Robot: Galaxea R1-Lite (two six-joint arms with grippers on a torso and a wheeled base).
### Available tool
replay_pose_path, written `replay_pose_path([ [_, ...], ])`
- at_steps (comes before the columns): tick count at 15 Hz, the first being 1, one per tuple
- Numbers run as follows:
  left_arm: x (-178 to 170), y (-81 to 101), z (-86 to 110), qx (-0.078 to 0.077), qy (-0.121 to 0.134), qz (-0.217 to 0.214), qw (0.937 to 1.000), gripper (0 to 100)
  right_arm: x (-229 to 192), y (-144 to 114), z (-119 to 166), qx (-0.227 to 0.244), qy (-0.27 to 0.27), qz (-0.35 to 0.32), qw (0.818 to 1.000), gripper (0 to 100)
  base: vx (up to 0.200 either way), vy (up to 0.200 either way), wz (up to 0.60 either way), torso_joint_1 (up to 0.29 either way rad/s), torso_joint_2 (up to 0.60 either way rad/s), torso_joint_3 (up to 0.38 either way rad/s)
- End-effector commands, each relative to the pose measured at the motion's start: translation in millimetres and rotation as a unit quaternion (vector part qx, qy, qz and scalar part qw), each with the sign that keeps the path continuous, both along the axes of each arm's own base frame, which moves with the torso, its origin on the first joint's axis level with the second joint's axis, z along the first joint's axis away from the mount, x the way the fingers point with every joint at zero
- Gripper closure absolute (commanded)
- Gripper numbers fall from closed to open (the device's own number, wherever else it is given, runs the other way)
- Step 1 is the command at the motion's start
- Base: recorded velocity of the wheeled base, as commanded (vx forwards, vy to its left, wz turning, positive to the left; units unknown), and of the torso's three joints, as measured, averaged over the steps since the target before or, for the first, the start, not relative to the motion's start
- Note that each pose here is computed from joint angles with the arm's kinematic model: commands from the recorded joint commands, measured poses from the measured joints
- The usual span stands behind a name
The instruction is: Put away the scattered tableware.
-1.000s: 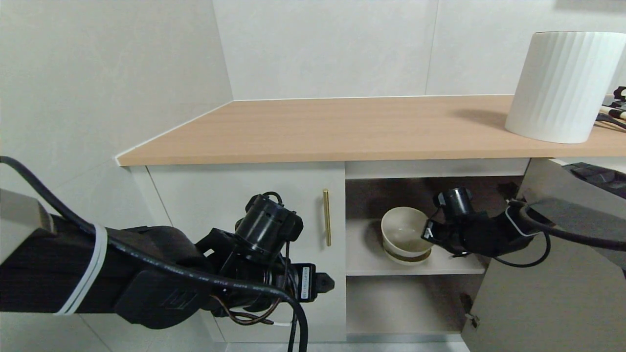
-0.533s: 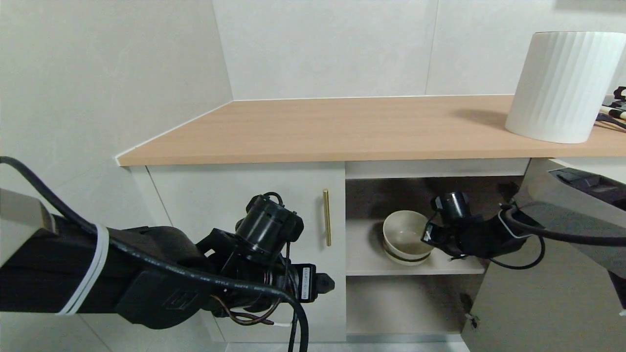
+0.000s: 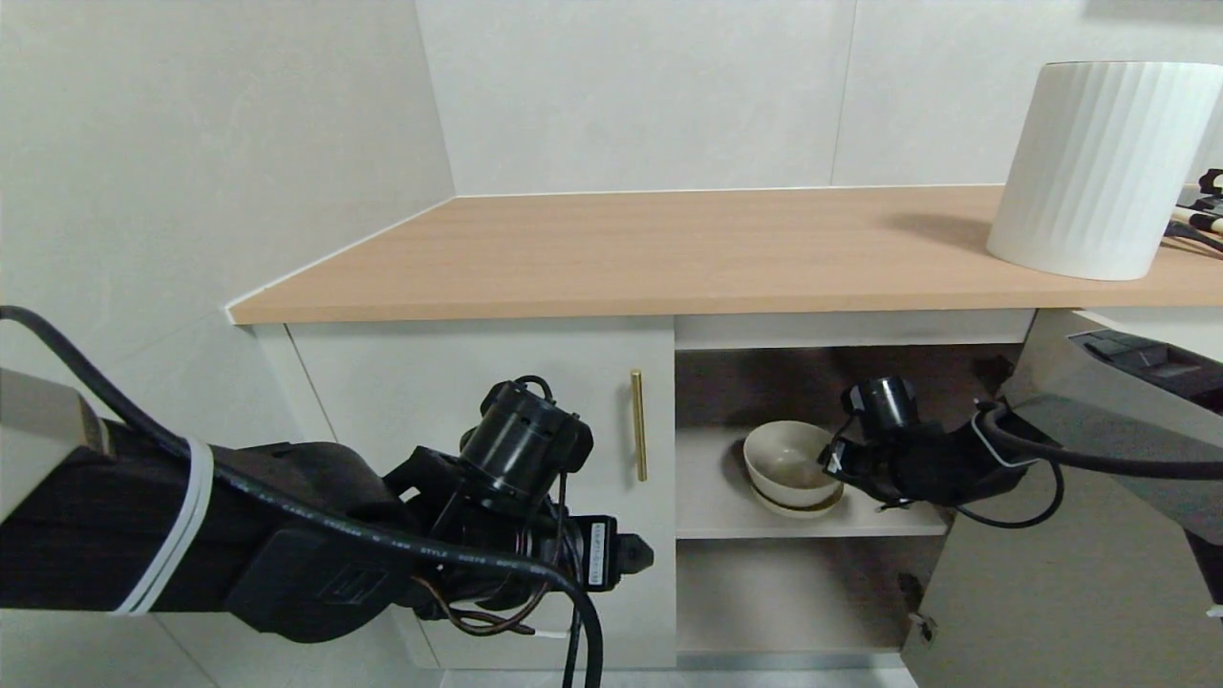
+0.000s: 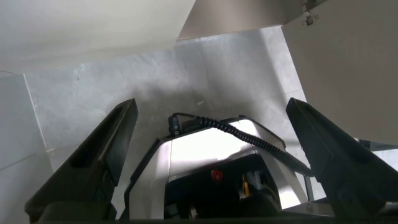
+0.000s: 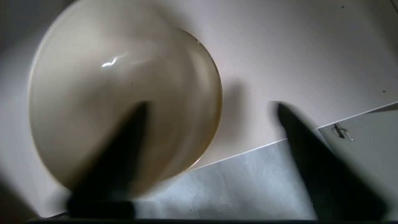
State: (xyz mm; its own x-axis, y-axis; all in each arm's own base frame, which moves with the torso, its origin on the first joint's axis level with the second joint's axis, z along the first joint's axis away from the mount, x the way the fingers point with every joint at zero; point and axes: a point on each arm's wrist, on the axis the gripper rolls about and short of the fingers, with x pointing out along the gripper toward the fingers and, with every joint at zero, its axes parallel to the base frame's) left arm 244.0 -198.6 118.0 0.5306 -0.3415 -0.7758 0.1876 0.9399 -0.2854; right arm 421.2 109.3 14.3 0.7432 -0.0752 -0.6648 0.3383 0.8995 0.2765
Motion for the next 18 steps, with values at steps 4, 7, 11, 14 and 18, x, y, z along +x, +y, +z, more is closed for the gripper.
replay_pose_path([
  [4, 0, 0.5, 1.2, -0.001, -0.002, 0.001, 1.0000, 0, -1, 0, 4, 0.001, -0.003, 0.001, 1.000, 0, 0.000, 0.000, 0.00, 0.000, 0.00, 0.000],
  [7, 1, 1.3, 1.2, -0.001, -0.002, 0.002, 1.0000, 0, -2, 0, 5, 0.001, -0.003, 0.001, 1.000, 0, 0.000, 0.000, 0.00, 0.000, 0.00, 0.000],
  [11, 1, 2.3, 3.5, -0.004, -0.005, 0.004, 1.0000, 0, -6, -1, 8, 0.001, 0.002, 0.004, 1.000, 0, 0.000, 0.000, 0.00, 0.000, 0.00, 0.000],
  [14, -3, 14.9, 24.2, -0.024, -0.030, 0.017, 0.9991, 0, -28, -3, 31, 0.009, 0.003, 0.025, 1.000, 0, 0.000, 0.000, 0.00, 0.000, 0.00, 0.000],
  [18, -24, 70.2, 81.9, -0.056, -0.126, 0.051, 0.9892, 0, -118, -10, 110, 0.028, 0.016, 0.178, 0.983, 0, 0.000, 0.000, 0.00, 0.000, 0.00, 0.000],
])
